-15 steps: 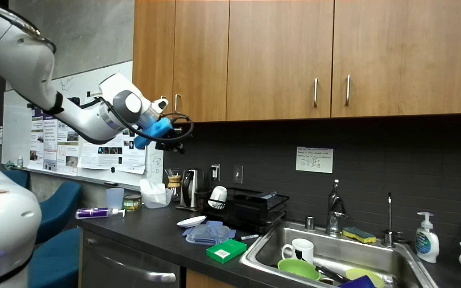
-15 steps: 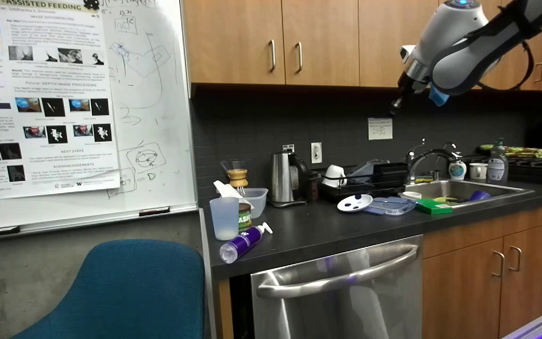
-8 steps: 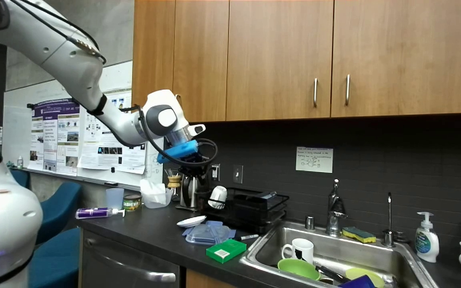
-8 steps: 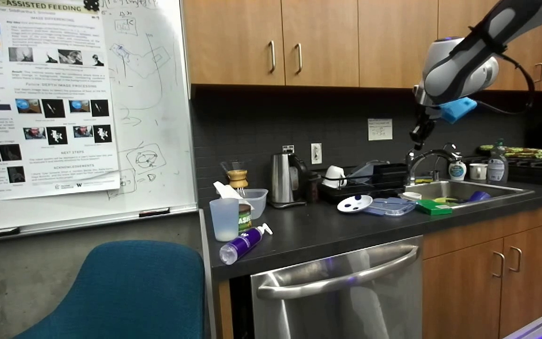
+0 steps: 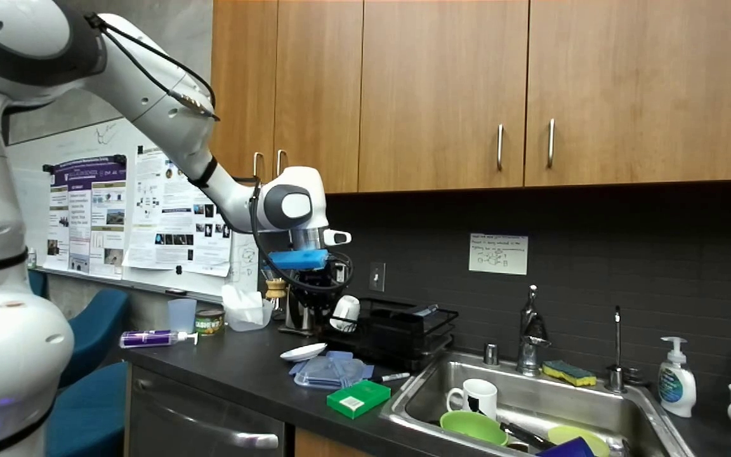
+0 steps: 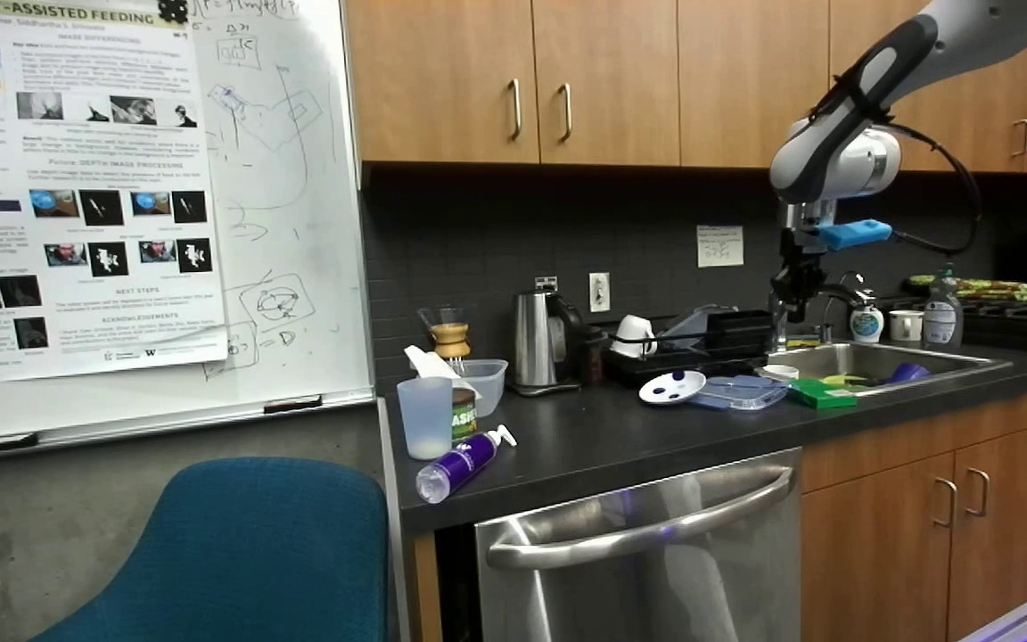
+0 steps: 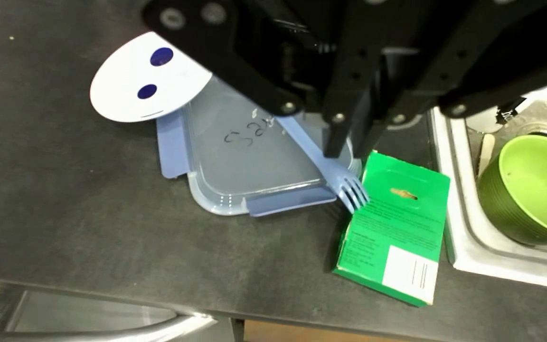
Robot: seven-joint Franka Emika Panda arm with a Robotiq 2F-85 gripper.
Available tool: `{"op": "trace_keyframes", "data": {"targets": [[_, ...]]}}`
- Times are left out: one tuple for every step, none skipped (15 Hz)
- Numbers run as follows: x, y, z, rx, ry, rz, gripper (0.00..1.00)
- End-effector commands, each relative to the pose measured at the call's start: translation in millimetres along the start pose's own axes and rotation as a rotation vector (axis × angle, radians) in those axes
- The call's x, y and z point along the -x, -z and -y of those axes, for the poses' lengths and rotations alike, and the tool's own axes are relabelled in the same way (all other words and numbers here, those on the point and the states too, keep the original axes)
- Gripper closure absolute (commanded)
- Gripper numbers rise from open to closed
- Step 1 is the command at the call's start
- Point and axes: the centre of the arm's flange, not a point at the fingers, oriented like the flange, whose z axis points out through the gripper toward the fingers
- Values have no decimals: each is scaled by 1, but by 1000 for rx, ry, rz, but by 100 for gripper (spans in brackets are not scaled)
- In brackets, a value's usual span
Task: Close the open upper cabinet door.
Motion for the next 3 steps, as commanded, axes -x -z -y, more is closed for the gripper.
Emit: {"op": "trace_keyframes", "data": {"targets": [[-1,0,-1,-4,-1,4,82],[-2,0,-1,-5,-1,6,74],[-2,0,-1,-5,-1,6,73]]}}
